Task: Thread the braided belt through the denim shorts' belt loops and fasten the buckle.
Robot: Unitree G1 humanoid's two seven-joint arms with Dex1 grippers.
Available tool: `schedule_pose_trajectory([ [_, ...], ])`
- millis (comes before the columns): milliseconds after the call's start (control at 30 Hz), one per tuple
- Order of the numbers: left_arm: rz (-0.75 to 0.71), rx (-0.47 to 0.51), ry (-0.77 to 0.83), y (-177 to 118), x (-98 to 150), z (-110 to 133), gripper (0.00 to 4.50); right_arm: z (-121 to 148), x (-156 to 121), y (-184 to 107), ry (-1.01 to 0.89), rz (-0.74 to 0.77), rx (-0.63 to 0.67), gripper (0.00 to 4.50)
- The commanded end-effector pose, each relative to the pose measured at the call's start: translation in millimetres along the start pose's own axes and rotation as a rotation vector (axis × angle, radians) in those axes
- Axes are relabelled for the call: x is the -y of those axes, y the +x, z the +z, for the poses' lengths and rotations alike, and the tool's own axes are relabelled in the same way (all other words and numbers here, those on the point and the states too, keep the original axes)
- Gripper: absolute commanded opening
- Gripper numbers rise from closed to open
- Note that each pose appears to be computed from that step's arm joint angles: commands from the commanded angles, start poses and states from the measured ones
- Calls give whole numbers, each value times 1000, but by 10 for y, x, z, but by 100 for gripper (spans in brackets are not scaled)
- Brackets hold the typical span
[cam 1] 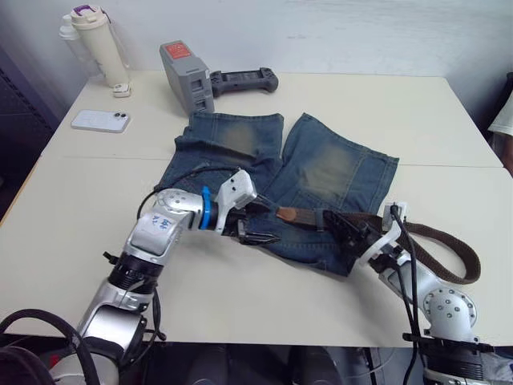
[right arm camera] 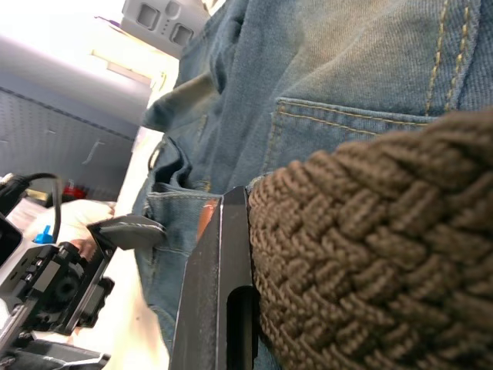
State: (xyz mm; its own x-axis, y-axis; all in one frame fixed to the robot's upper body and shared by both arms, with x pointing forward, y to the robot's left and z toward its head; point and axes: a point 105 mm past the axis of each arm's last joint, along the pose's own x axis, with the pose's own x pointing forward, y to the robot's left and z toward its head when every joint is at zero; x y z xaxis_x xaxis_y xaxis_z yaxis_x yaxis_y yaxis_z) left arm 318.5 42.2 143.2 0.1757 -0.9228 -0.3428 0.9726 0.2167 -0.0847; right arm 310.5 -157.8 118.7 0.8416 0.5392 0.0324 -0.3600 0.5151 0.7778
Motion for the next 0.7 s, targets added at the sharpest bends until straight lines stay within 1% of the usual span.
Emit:
schedule_pose_trajectory([
  [33,-31,51,-26,60,134,212,446,-11,-15,26,-15,4,16,0],
  [167,-18,42,-24,99,147,238,446,-54,-2,19,-23,-7,15,0],
  [233,9,40,-48,110,104,247,446,-47,14,6,-19,-15,31,0],
  [267,27,43,-87,117,67,252,446,-37,23,-1,-20,-22,40,0],
  [333,5,81,-288,151,83,278,446,-9,29,-19,-19,-26,60,0],
  [400,-80,73,-449,186,226,255,446,0,30,-21,-24,-28,67,0],
  [433,-103,63,-485,191,276,245,446,-1,29,-19,-27,-29,67,0],
  [500,-176,32,-532,215,467,206,446,-2,18,-13,-26,-25,72,0],
  [567,-201,18,-552,230,577,183,446,-6,6,-9,-25,-21,75,0],
  [633,-154,57,-537,217,507,254,446,-13,-8,-13,-31,-21,76,0],
  [700,-86,102,-443,146,371,363,446,-16,-50,-40,-54,-18,69,0],
])
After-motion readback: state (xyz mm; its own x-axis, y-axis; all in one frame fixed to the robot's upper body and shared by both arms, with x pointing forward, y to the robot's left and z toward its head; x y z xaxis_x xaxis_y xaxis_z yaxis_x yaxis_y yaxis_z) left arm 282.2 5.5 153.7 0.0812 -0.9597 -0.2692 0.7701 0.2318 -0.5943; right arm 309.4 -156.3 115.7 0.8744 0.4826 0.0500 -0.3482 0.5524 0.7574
